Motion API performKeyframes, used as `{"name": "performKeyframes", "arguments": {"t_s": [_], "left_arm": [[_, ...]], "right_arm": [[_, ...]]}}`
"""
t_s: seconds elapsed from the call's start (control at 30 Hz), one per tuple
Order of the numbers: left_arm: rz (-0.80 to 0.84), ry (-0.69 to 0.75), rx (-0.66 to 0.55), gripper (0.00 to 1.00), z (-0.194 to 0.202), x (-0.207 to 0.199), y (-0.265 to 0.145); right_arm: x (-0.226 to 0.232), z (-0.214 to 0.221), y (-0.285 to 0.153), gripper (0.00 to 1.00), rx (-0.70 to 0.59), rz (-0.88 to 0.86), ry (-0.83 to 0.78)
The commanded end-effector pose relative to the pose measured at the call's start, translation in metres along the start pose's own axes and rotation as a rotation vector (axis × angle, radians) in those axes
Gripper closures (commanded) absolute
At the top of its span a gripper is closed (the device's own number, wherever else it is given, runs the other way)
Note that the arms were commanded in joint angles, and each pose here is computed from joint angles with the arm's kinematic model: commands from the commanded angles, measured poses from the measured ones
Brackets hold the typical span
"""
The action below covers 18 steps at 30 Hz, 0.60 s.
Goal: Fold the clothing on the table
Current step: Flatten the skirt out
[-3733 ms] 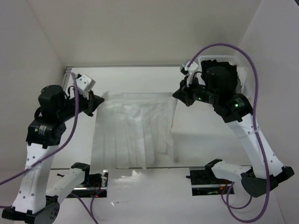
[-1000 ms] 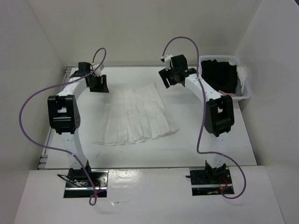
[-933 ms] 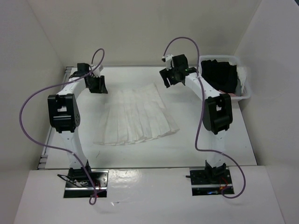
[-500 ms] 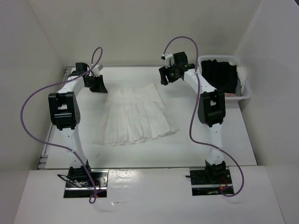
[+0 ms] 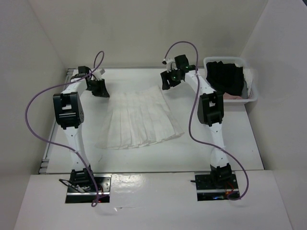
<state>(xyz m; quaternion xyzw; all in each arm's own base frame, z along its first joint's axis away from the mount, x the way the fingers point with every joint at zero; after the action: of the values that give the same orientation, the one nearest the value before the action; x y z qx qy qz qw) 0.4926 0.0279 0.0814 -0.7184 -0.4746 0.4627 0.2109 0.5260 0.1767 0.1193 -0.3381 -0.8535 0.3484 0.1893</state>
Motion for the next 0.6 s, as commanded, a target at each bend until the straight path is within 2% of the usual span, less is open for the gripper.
{"name": "performKeyframes", "arguments": {"t_s": [0.0,0.1,0.13,0.2,0.23,0.27,0.33,0.53,0.57], "left_arm": [[0.009,0.03,-0.024,0.7,-0.013,0.004,-0.002],[0.009,0.03,-0.024,0.7,-0.014,0.005,0.001],[0.009,0.035,-0.032,0.7,-0.017,0.005,0.0],[0.009,0.039,-0.024,0.7,-0.016,0.007,0.002],[0.009,0.039,-0.024,0.7,-0.016,0.007,0.002],[0.02,0.034,-0.015,0.7,-0.015,0.007,0.005],[0.031,0.027,-0.006,0.7,-0.014,0.007,0.006],[0.084,0.038,0.003,0.7,-0.015,0.0,0.003],[0.093,0.038,0.002,0.67,-0.015,-0.001,0.003]], "right_arm": [[0.002,-0.012,-0.001,0.34,-0.022,-0.026,-0.015],[0.0,-0.009,0.007,0.34,-0.001,-0.044,-0.004],[-0.003,-0.021,0.003,0.35,-0.028,-0.034,-0.017],[-0.004,-0.006,0.018,0.35,0.027,-0.063,0.001],[-0.006,-0.029,0.009,0.35,-0.036,-0.052,-0.028],[-0.007,-0.032,0.008,0.35,-0.046,-0.049,-0.033],[0.001,-0.023,0.021,0.35,-0.002,-0.055,-0.039],[0.013,-0.028,0.026,0.35,-0.016,-0.086,-0.058],[0.013,-0.028,0.026,0.35,-0.016,-0.086,-0.058]]}}
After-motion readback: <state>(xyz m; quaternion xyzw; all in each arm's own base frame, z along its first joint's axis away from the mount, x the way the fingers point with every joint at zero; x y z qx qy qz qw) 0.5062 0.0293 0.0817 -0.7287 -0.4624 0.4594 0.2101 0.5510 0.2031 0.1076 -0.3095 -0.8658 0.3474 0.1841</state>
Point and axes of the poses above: each gripper's point midway between its finger pads, its own y axis out along the fingers, its own x axis along the line the jaws close on, z = x × y, the point moved 7 cm from there along -y, back along the fingers, and after that the axes turned 7 degrees about -y, right-handed, at the moved point
